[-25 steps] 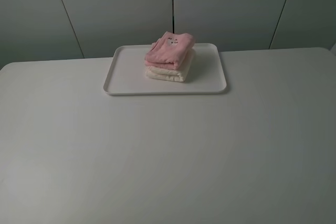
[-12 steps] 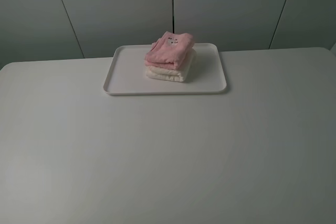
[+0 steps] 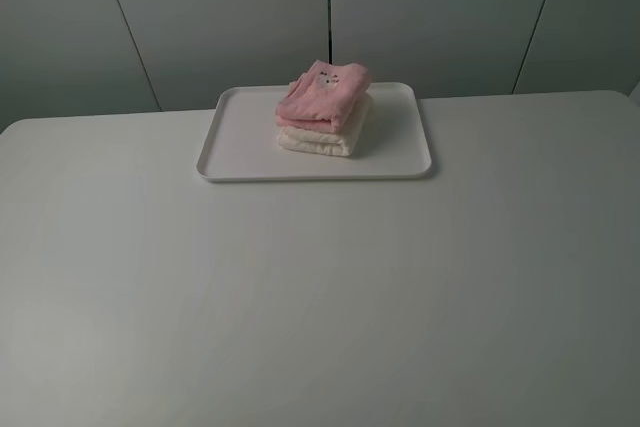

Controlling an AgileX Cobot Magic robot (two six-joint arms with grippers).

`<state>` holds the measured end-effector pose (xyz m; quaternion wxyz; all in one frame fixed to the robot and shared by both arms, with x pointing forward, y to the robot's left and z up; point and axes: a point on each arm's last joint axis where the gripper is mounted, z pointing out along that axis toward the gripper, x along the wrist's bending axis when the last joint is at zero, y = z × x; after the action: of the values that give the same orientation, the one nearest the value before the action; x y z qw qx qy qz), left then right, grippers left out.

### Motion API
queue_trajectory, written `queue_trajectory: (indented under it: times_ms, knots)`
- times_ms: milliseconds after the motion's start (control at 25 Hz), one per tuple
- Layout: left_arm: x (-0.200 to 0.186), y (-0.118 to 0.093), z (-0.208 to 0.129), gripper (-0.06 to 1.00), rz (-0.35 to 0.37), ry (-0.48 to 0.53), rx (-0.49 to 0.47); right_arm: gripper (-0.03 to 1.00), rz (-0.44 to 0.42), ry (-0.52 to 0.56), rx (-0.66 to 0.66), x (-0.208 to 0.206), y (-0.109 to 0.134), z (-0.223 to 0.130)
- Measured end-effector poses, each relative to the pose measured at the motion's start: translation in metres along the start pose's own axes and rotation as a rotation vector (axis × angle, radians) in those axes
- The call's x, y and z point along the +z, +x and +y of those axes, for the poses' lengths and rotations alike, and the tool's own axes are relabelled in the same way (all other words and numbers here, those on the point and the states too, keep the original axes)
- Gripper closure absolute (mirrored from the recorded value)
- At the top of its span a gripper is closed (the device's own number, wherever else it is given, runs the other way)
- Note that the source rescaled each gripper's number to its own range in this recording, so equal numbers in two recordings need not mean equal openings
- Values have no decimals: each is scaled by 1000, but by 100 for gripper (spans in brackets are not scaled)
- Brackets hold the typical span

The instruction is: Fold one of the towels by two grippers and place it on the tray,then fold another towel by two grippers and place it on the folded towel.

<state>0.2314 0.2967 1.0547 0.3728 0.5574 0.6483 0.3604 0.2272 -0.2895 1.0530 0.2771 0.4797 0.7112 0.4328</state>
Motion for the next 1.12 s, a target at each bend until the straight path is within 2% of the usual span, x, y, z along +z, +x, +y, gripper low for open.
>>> queue_trajectory:
  times_ms: [640, 960, 1120]
  knots:
    - [0, 1, 0, -1, 10, -1, -26, -3, -7, 0, -7, 0, 0, 0]
    - [0, 1, 0, -1, 16, -1, -21, -3, -229, 3, 80, 3, -1, 1]
    - [0, 2, 0, -1, 18, -1, -20, -3, -261, 3, 96, 3, -1, 1]
